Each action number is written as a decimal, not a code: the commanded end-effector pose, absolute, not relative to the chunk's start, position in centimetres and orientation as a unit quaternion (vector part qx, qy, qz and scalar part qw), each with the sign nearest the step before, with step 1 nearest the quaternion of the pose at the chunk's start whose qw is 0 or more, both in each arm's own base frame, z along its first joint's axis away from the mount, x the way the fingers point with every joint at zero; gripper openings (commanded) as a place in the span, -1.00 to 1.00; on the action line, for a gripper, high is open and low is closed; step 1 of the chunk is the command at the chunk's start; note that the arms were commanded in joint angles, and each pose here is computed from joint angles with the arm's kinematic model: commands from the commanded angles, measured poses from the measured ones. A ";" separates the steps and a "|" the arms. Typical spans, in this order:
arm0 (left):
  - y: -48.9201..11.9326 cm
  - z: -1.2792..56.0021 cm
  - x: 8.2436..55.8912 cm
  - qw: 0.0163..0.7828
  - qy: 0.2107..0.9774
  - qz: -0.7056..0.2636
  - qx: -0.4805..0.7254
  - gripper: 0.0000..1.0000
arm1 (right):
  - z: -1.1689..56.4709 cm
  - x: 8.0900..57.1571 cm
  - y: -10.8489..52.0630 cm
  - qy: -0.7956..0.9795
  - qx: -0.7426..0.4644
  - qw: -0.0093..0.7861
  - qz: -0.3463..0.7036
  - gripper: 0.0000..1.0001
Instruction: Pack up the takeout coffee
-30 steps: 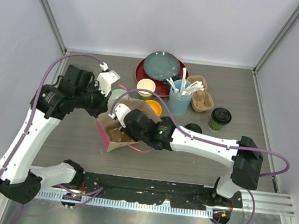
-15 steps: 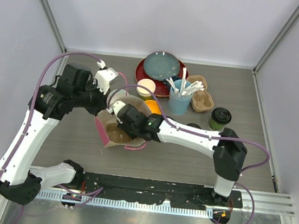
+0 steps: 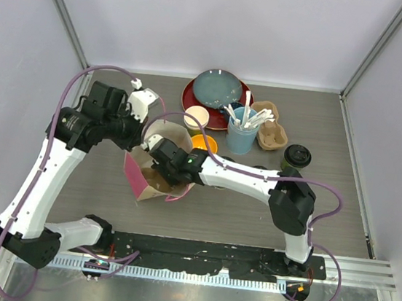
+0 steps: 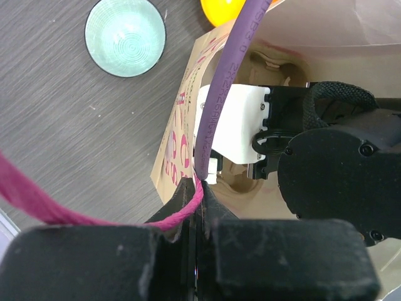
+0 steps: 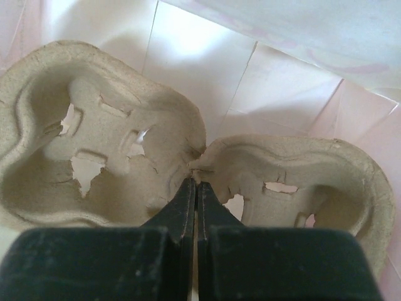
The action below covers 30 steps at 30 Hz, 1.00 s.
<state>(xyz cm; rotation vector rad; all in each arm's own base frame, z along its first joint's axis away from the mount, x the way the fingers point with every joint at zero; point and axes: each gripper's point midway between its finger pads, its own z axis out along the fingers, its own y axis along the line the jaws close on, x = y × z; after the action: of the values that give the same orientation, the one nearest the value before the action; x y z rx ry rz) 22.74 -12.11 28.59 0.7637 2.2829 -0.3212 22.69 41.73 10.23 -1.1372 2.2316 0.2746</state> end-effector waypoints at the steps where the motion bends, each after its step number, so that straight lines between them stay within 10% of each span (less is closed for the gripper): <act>1: -15.2 30.3 20.8 0.344 0.855 -0.226 0.315 -1.00 | 9.4 22.9 42.6 0.847 -0.437 0.284 0.102 -0.98; 12: -15.4 28.8 19.8 0.321 0.855 -0.269 0.306 -1.00 | 17.2 21.1 46.5 0.805 -0.428 0.362 0.194 -0.98; 30: -13.1 27.9 21.9 0.347 0.869 -0.196 0.293 -1.00 | 6.7 20.8 41.8 0.891 -0.402 0.193 0.082 -0.98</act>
<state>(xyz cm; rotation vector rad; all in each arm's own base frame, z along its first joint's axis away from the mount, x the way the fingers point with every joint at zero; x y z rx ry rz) 22.89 -10.20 25.73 0.6839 2.3723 -0.3303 19.74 42.47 8.23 -1.2082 2.4224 0.3332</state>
